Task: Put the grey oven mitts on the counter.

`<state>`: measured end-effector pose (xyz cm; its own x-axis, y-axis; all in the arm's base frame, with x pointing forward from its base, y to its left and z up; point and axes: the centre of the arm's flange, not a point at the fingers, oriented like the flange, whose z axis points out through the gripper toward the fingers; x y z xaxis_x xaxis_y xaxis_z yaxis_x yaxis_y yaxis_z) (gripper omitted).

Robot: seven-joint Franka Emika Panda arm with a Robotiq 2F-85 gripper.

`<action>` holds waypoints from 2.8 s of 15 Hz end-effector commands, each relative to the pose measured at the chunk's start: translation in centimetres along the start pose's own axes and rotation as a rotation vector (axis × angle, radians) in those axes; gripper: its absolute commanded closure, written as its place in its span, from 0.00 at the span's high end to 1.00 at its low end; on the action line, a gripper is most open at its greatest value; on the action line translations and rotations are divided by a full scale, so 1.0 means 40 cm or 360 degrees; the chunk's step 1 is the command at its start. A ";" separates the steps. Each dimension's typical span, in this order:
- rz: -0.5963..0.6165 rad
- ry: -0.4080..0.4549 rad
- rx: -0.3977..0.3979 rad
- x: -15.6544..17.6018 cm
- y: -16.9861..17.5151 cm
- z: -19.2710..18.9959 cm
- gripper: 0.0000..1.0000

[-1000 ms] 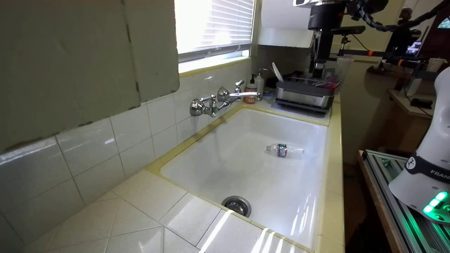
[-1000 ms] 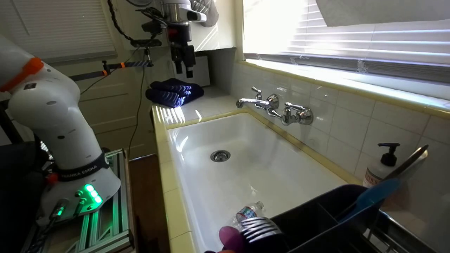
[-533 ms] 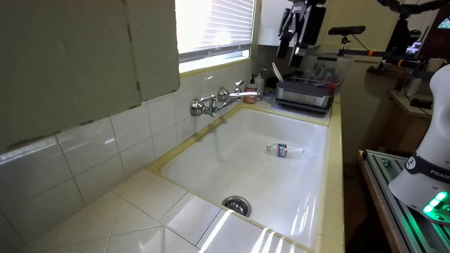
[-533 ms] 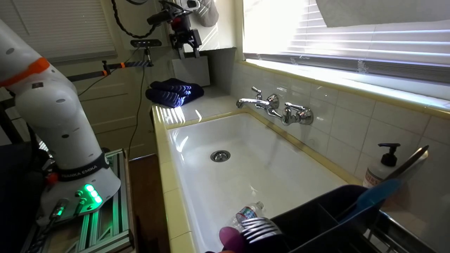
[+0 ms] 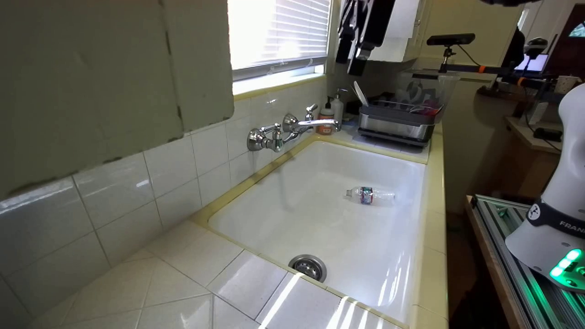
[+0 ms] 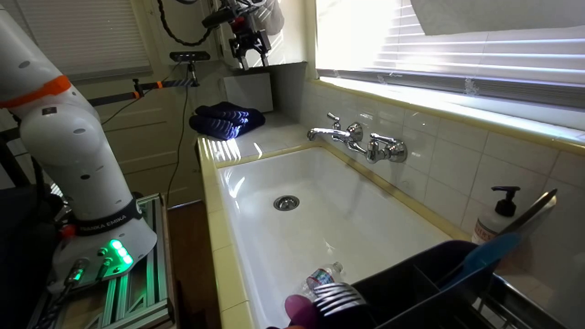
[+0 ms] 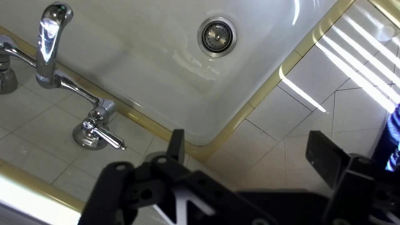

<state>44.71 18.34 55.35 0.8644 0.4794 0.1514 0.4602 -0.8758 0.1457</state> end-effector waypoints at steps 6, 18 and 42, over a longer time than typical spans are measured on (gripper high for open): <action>0.0015 0.0403 0.0122 0.071 -0.001 -0.095 1.00; -0.0288 0.0877 0.0449 0.251 -0.034 -0.206 1.00; -0.0716 0.1458 0.0713 0.415 -0.068 -0.320 0.63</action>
<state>54.51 28.80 69.76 0.2385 0.4797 0.8444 0.8650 -0.5002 0.0398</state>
